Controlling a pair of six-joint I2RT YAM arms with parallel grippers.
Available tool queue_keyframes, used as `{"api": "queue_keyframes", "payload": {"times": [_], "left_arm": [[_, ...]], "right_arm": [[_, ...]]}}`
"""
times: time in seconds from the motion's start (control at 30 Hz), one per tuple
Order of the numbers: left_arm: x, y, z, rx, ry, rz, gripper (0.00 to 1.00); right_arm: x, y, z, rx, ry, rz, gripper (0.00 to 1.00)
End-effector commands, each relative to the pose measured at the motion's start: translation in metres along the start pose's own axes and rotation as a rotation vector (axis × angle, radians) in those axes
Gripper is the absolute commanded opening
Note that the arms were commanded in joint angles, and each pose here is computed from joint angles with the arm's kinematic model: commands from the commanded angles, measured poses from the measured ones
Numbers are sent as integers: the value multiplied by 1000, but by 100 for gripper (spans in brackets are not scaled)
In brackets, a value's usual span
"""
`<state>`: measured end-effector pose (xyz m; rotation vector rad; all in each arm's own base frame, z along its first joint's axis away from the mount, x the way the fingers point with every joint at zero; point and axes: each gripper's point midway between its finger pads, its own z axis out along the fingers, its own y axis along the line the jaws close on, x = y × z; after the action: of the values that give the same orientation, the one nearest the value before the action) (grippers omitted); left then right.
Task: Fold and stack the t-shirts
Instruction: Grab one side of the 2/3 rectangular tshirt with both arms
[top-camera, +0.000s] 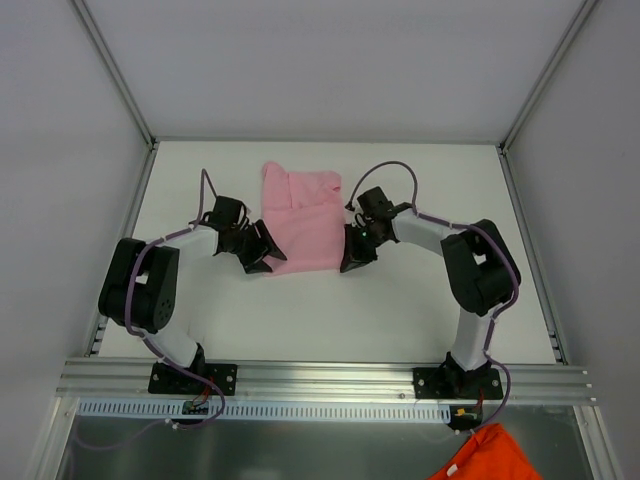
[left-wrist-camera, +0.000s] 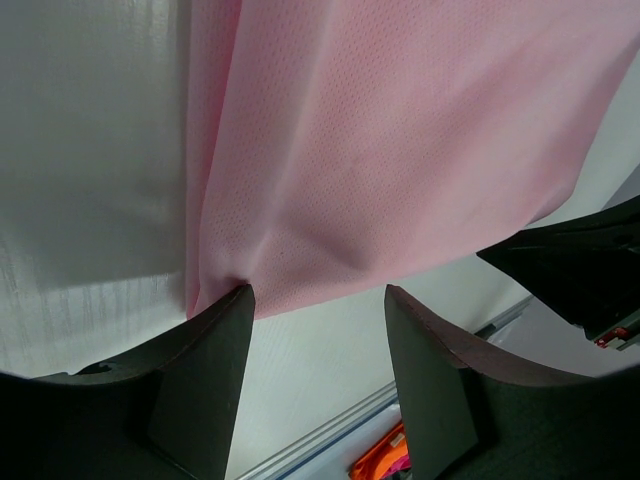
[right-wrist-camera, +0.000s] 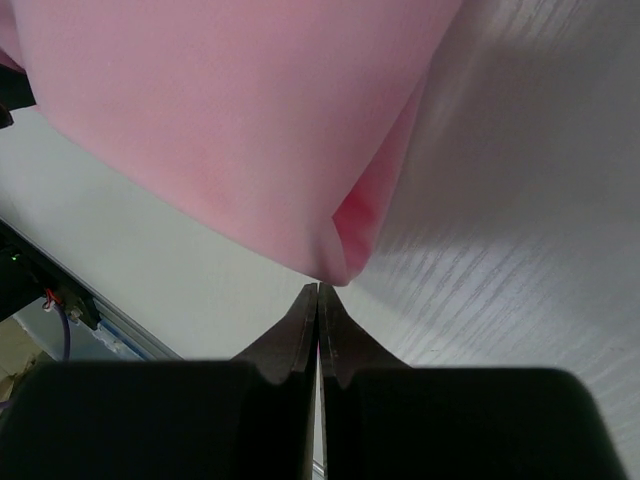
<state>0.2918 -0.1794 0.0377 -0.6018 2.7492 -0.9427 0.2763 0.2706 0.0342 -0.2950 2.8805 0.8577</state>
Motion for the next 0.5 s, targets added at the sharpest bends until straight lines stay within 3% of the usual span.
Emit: {"api": "queue_keyframes", "payload": {"times": [0.0,0.13,0.23,0.27,0.37,0.4,0.47], "left_arm": [[0,4,0,-27,2,26,56],[-4,-3,-6,-19,-10,49,59],[-10,-17,-14,13,-37,80,70],[-14,-24,-19,24,-53,93,81],[-20,-29,-28,14,-93,106,99],[-24,-29,-35,-1,-124,110,99],[-26,-31,-40,-7,-146,113,99]], "right_arm": [[3,-1,6,-2,11,-23,1],[7,-2,8,6,24,-33,1],[5,1,2,24,9,-55,1],[2,3,-4,35,-5,-69,5],[3,6,-12,53,-16,-107,25],[-1,5,-19,76,-44,-123,36],[0,2,-23,96,-55,-130,44]]}}
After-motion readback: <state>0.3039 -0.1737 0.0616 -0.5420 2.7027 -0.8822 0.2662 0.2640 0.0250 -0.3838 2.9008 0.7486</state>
